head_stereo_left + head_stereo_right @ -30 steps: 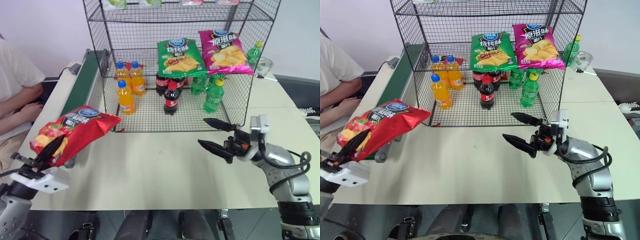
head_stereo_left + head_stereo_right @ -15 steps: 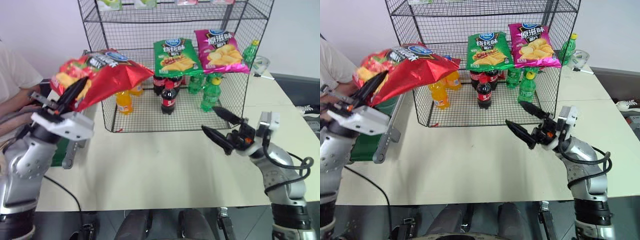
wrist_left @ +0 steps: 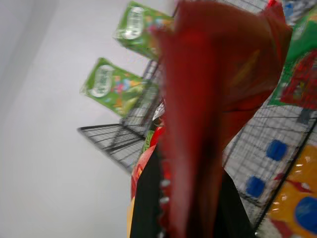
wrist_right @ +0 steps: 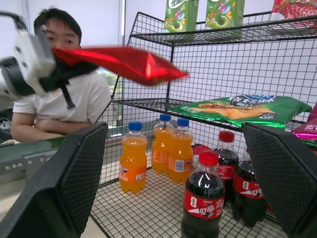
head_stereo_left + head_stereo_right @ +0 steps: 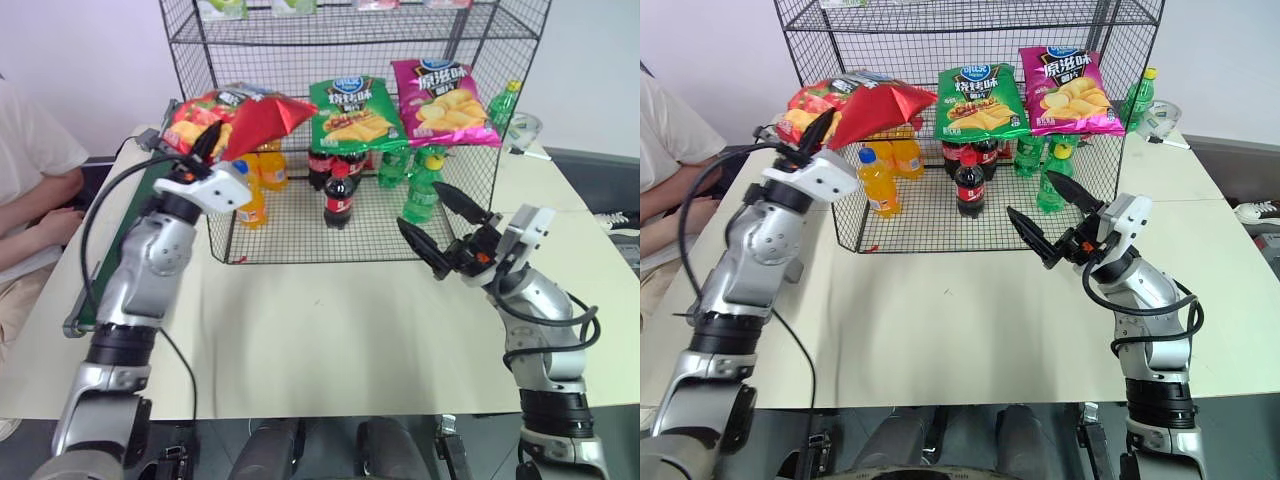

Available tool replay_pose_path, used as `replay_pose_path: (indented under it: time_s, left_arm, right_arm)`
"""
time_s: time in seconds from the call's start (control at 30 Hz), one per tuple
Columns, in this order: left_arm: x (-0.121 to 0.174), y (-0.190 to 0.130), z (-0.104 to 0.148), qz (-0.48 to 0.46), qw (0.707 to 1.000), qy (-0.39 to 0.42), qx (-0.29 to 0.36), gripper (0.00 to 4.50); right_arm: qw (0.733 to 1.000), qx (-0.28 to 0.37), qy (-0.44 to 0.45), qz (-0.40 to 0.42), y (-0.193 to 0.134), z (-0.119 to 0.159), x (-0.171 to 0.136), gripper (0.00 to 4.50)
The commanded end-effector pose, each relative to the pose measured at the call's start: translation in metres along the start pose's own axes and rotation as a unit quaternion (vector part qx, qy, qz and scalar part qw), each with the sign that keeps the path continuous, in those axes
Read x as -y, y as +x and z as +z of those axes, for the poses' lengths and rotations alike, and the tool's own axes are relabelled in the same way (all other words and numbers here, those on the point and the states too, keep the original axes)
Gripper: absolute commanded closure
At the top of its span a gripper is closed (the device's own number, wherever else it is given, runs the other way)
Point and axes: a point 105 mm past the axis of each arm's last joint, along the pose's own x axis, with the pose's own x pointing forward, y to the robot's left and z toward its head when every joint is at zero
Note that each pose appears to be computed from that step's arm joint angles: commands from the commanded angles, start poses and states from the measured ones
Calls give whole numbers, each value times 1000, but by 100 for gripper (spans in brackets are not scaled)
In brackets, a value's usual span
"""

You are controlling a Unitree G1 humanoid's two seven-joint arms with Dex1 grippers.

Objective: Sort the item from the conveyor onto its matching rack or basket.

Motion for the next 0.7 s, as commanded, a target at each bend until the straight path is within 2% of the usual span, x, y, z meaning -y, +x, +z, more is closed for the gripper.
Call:
replay_pose_path:
  time_s: [0.03, 0.17, 0.27, 0.7]
  left_arm:
    - [-3, 19, 5, 38, 999, 14, 8, 444]
    - [7, 46, 4, 79, 996, -20, -19, 444]
    - [1, 67, 2, 118, 992, -21, -43, 444]
    - [14, 82, -9, 164, 978, -66, -107, 444]
  right_arm:
    - [1000, 14, -13, 7, 4, 7, -3, 0]
    - [1000, 14, -6, 8, 6, 5, -5, 0]
    - [1000, 11, -3, 9, 5, 4, -6, 0]
    - [1000, 5, -8, 6, 3, 6, -6, 0]
